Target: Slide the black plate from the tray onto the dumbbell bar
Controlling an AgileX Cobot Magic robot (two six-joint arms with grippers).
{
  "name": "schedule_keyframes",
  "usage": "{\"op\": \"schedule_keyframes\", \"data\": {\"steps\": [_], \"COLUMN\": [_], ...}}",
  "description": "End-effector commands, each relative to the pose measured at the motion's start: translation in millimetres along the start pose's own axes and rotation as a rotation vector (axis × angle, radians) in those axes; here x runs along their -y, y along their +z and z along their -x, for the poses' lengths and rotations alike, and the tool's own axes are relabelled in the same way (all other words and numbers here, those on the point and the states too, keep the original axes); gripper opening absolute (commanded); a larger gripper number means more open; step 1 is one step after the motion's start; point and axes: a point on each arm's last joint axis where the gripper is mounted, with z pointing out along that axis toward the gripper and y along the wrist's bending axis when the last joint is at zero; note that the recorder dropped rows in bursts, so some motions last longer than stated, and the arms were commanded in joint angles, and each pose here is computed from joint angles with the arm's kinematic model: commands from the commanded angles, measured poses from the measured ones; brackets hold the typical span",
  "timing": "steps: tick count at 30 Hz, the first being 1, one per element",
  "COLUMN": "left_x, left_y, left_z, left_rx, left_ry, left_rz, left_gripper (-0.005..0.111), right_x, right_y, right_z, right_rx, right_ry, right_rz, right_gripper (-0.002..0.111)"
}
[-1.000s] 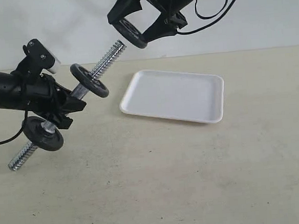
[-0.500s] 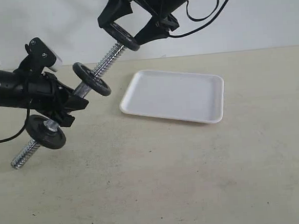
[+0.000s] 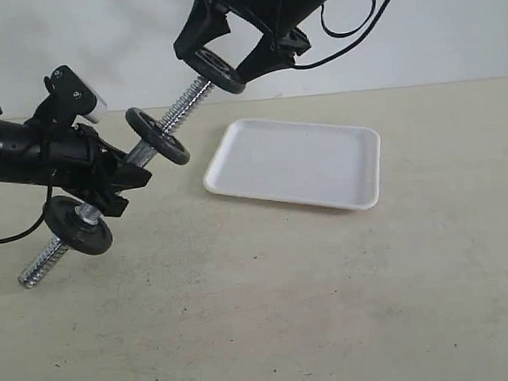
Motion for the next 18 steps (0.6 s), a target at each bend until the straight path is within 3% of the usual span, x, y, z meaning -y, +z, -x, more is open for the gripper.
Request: {"op": "schedule_keyframes", "data": {"steps": [1,18], "left_x": [-2.7,0.1], "left_y": [-17.6,-18.0], "left_z": [36.2,38.1], "left_rx": [0.179,0.199], "left_ry": [-0.038,-0.036], "left_rz": [-0.013,-0.044], "left_gripper": [0.004,0.004], "right_x": [-16.3,-11.4], "right_y": [-12.3,-12.2], "right_z": [6.1,4.7], "right_rx": [0.049,0.033], "right_ry": [-0.018,-0.017], "right_rz": [0.036,-0.018], "right_gripper": [0.000,0.000]}}
